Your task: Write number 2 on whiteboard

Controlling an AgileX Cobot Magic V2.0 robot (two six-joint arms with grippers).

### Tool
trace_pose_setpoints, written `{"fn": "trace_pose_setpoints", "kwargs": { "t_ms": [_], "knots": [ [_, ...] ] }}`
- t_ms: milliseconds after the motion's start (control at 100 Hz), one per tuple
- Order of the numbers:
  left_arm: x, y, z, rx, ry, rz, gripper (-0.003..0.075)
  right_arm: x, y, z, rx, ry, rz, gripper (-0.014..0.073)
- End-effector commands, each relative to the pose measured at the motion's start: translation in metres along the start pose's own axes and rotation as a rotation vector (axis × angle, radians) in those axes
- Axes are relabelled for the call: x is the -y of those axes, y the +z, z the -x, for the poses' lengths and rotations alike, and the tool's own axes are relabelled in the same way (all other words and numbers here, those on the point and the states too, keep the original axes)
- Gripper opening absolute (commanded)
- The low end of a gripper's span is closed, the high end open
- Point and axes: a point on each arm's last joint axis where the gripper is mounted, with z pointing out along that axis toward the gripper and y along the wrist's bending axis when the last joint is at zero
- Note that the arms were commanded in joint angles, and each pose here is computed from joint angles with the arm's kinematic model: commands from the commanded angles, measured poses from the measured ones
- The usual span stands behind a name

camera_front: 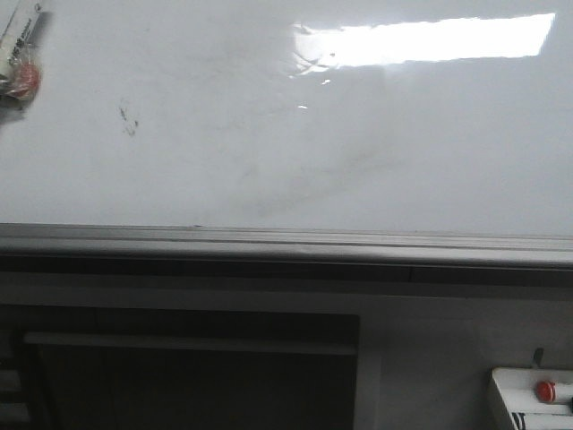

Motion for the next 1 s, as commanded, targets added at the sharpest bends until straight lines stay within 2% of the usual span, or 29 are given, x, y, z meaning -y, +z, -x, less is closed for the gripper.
{"fn": "trace_pose_setpoints", "kwargs": {
  "t_ms": [0, 170, 270, 420, 560, 610, 730, 990],
  "knots": [
    [0.000, -0.002, 0.003, 0.094, -0.021, 0.000, -0.0018, 0.000, -0.002, 0.002, 0.065, -0.020, 0.001, -0.0072],
    [0.000, -0.008, 0.041, 0.142, -0.045, -0.006, -0.0018, -0.001, -0.004, 0.027, 0.003, -0.022, -0.010, -0.0072],
    [0.001, -0.012, 0.070, 0.108, -0.044, -0.012, -0.0018, -0.002, -0.007, 0.050, -0.030, -0.022, -0.017, -0.0072],
    [0.002, -0.005, 0.107, -0.024, -0.040, -0.020, -0.0018, -0.004, -0.005, 0.089, -0.134, -0.020, -0.032, -0.0072],
    [0.002, 0.011, 0.131, -0.177, -0.028, -0.022, -0.0018, -0.005, 0.007, 0.115, -0.293, -0.056, -0.043, -0.0072],
    [0.002, 0.020, 0.134, -0.246, -0.028, -0.023, -0.0018, -0.005, 0.012, 0.120, -0.372, -0.086, -0.043, -0.0072],
    [0.003, 0.036, 0.141, -0.317, -0.031, -0.025, -0.0018, -0.005, 0.027, 0.124, -0.507, -0.118, -0.040, -0.0072],
    [0.003, 0.057, 0.130, -0.411, -0.033, -0.024, -0.0018, -0.005, 0.039, 0.120, -0.555, -0.115, -0.038, -0.0072]
  ]
}}
